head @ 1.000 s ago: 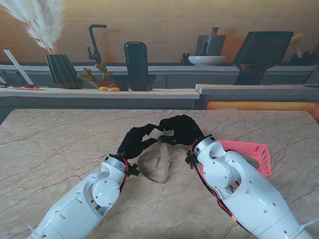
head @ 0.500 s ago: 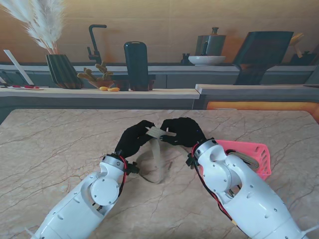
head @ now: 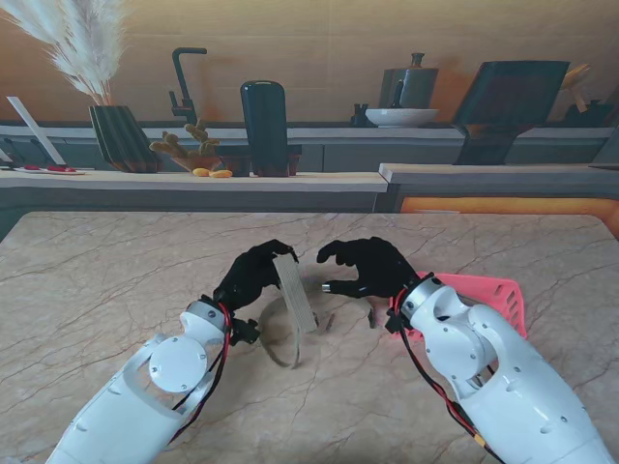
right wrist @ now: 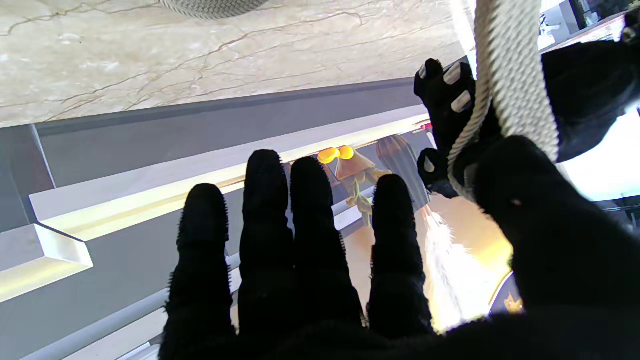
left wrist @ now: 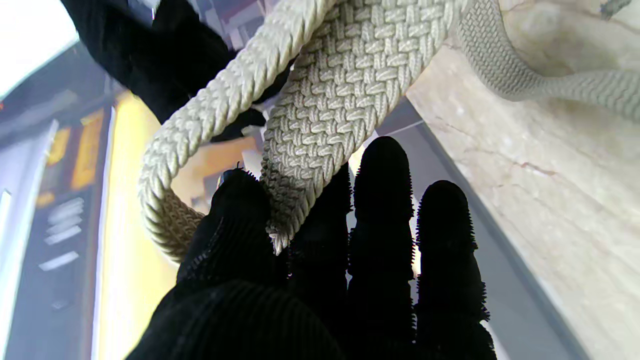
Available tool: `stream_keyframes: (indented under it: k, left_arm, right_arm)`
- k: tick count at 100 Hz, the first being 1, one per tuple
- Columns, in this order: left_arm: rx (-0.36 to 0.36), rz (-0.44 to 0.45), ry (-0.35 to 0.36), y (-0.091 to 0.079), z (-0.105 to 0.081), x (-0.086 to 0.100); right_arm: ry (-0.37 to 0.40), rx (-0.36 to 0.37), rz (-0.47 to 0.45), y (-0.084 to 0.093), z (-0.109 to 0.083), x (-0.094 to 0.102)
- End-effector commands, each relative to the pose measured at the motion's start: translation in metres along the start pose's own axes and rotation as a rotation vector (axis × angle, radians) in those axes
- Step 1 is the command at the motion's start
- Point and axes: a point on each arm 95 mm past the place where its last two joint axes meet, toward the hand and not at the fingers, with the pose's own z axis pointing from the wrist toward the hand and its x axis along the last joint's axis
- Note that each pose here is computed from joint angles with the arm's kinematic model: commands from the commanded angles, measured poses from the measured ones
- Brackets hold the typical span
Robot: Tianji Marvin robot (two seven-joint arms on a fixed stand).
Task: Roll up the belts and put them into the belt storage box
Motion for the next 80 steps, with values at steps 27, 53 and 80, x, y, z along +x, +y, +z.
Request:
stream_keyframes:
  k: [27, 53, 80]
  left_arm:
    - [0.065, -0.204, -0.134, 0.000, 0.007, 0.005]
    - [0.122, -0.393, -0.271, 0.003, 0.019, 0.008]
    - [0.135, -0.603, -0.365, 0.005, 0.023, 0.008]
  right_arm:
    - [0.101, -0.084, -0.127, -0.018, -0.016, -0.010]
    - [0.169, -0.081, -0.199, -0.026, -0.018, -0.009]
    - [0.193, -0.087, -0.257, -0.035, -0.011, -0.010]
